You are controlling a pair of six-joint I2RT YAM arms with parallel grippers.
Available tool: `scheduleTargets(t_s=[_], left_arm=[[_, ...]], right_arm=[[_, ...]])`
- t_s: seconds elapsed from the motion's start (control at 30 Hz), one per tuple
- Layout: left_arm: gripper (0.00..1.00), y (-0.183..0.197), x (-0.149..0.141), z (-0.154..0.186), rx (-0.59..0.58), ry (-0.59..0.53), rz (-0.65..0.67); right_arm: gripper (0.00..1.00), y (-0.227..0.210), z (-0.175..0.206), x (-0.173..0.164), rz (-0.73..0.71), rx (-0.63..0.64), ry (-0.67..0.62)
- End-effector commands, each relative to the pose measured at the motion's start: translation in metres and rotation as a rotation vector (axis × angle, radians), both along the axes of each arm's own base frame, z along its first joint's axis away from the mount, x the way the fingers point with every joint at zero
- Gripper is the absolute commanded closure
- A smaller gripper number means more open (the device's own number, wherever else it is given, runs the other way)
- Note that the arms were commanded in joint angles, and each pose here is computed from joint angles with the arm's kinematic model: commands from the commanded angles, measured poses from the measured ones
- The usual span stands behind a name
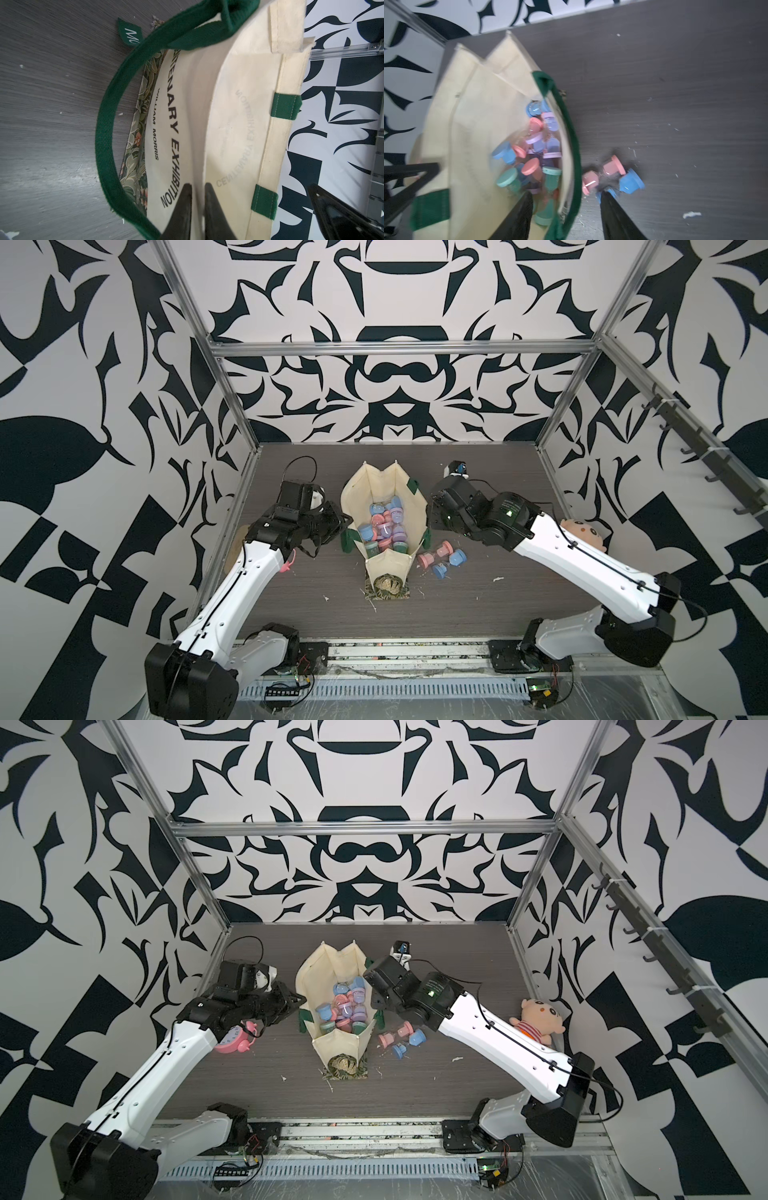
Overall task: Put the hourglass into the canvas bag
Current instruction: Pick up the hourglass from the center of the board.
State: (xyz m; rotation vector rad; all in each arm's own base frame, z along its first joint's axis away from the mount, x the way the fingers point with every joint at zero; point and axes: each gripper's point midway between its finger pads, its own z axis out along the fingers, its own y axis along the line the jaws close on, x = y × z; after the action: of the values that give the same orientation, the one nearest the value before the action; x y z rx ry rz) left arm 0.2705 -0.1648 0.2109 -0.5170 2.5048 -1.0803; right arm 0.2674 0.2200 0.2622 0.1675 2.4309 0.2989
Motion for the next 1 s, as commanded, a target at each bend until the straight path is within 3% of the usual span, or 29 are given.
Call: scheduleTargets(t_s=[0.0,0.33,0.7,0.97], left_arm=[[0.84,0.001,-0.005,0.001,-0.008,-0.003,-0.002],[0.85,0.001,-0.004,0.005,-0.003,-0.006,-0.006],[0.86,0.001,-0.004,-0.003,0.003,0.008,-0.006],[0.87,0.001,-0.003,-0.004,0.008,0.009,-0.007]], right_arm=[[0.43,-0.035,-0.014,-0.004,-0.141,0.023,0.030],[0.45,-0.082,-0.093,-0.013,-0.299,0.113,0.248],[0.49,-0.054,-0.152,-0.014,-0.220,0.137,0.433],[0.50,-0.039,-0.167,-0.003,-0.205,0.144,0.471]])
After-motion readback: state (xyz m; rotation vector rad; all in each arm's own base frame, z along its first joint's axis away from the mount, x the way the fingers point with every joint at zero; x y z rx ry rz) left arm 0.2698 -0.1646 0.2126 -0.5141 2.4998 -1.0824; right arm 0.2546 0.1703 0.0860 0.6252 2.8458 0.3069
